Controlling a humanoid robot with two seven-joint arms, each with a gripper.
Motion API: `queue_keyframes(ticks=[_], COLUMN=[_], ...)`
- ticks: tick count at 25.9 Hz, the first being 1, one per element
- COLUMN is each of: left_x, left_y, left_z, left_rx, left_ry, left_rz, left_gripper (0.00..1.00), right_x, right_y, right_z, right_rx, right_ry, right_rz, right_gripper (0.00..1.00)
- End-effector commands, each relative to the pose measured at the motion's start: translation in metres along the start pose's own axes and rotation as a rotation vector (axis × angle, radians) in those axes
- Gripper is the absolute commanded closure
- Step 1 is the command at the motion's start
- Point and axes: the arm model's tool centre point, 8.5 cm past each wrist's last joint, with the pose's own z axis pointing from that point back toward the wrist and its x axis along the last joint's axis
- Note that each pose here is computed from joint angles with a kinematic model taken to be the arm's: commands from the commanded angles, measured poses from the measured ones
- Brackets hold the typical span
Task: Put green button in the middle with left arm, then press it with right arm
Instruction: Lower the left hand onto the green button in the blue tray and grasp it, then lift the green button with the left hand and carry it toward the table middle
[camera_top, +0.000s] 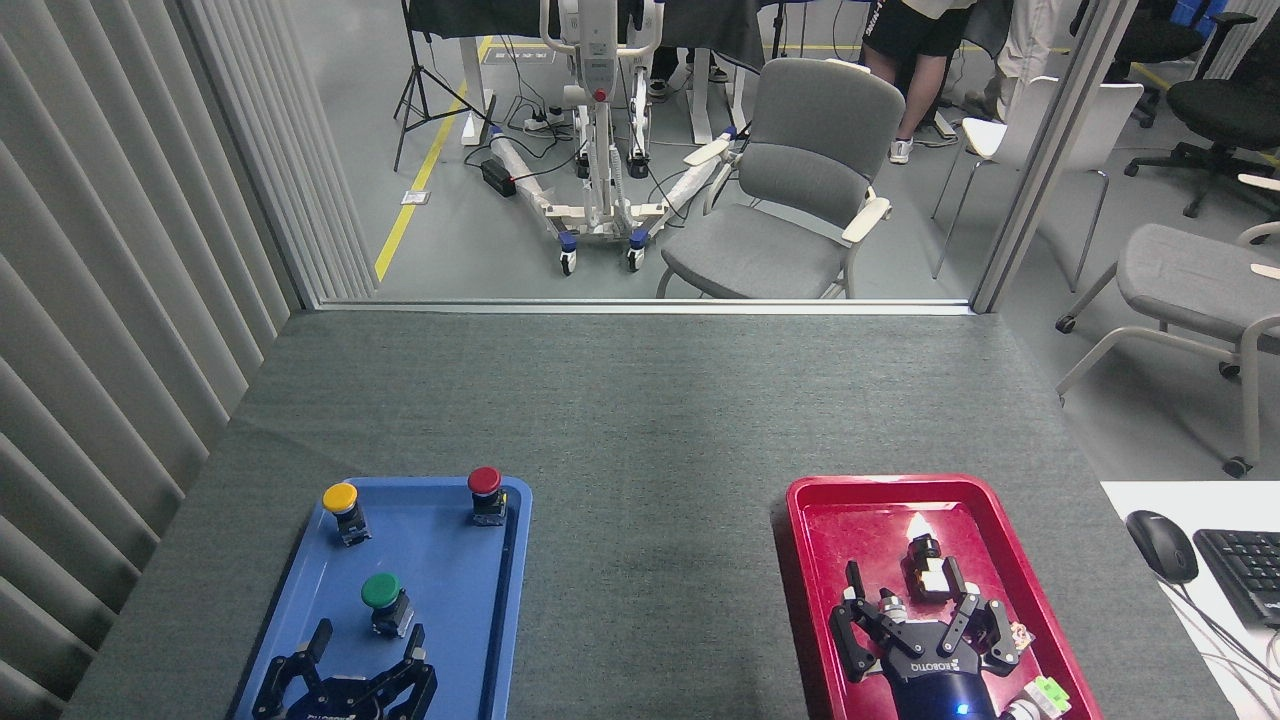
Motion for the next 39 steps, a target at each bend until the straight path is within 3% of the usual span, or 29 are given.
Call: queue_keyframes(ticks=[1, 8, 15, 17, 22, 24, 29, 31, 33, 37, 39], left_x=[0.0, -0.015, -0.024, -0.023, -0.025, -0.024, -0.015, -0.011, -0.006, 0.016, 0.046], left_y=[-0.006, -0.014, -0.017, -0.018, -0.024, -0.024, -0.03, -0.03, -0.012, 0.062, 0.085], left_z=[-0.014, -0.03, -0.039, -0.04, -0.043, -0.044, -0.033, -0.032, -0.035, -0.042, -0.044], left_rx=[-0.025, -0.061, -0.083, -0.085, -0.104, -0.104, -0.127, -0.133, -0.09, 0.154, 0.254], left_ry=[-0.051, -0.054, -0.046, -0.046, -0.033, -0.037, -0.135, -0.172, -0.203, -0.28, -0.358], left_rz=[0.006, -0.013, -0.021, -0.019, -0.013, -0.011, 0.005, 0.012, 0.001, -0.02, 0.004], left_gripper=[0.0, 0.0, 0.02, 0.15, 0.24, 0.38, 1.0, 1.0, 1.0, 1.0, 1.0], right_x=[0.0, -0.012, -0.016, -0.024, -0.047, -0.047, -0.044, -0.041, -0.035, -0.025, -0.026], right_y=[0.0, -0.001, -0.006, -0.007, -0.009, -0.009, -0.006, -0.004, -0.002, 0.004, 0.004], right_z=[0.0, 0.0, -0.004, -0.004, -0.004, -0.003, 0.0, 0.001, 0.002, 0.006, 0.006], right_rx=[0.001, 0.0, -0.013, -0.015, -0.014, -0.013, -0.004, -0.001, 0.002, 0.017, 0.016], right_ry=[-0.005, -0.012, -0.007, 0.003, 0.029, 0.027, 0.029, 0.032, 0.034, 0.035, 0.035], right_rz=[-0.001, 0.037, 0.043, 0.056, 0.096, 0.096, 0.068, 0.056, 0.038, 0.014, 0.014], right_gripper=[0.0, 0.0, 0.0, 0.0, 0.0, 0.0, 0.0, 0.0, 0.0, 0.0, 0.0])
